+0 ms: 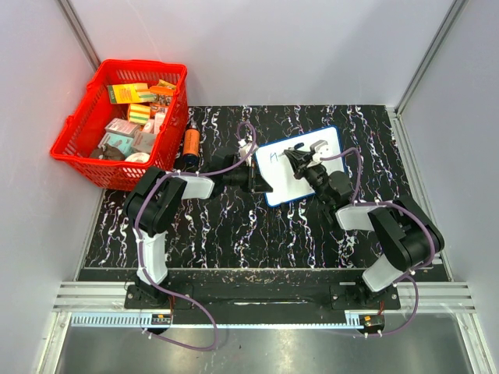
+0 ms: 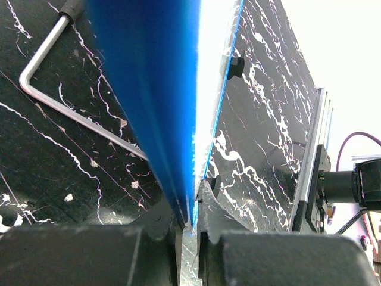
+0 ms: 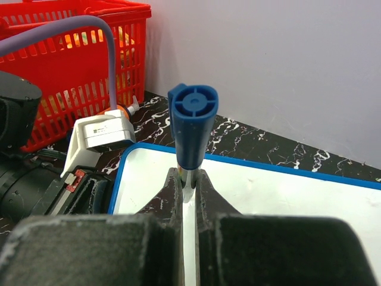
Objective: Write a sentence on the whiteboard
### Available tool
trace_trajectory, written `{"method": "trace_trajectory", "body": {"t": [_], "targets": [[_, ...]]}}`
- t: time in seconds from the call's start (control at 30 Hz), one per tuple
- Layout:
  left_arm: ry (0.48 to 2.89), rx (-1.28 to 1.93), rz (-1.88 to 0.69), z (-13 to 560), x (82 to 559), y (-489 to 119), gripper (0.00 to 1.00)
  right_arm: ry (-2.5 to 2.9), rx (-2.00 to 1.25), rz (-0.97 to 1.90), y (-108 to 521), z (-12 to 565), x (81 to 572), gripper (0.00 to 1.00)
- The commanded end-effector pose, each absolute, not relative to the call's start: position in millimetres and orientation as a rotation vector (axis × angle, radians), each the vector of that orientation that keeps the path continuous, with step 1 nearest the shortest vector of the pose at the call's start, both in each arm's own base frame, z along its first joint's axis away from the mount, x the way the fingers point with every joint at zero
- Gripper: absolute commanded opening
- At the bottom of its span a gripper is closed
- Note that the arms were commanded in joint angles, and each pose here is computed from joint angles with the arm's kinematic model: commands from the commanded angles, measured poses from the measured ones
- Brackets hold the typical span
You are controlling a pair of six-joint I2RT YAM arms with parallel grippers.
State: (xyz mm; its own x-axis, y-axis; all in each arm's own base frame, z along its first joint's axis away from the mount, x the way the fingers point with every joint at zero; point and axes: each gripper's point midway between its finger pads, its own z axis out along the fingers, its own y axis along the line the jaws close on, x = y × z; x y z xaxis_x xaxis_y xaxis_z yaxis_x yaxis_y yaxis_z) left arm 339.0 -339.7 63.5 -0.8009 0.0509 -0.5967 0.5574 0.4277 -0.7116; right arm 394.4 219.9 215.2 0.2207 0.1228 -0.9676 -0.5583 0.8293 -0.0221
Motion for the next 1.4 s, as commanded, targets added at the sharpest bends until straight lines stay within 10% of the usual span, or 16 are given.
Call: {"method": "trace_trajectory", "body": {"t": [0.0, 1.37], "targets": [[2.496, 0.467, -1.126, -21, 310, -307, 0.0, 1.007, -0.316, 0.484, 203, 293, 386, 0.0], [2.499, 0.47, -1.124, -23, 310, -307, 0.0, 1.131, -0.354, 0.476, 205, 254, 406, 0.0]]}}
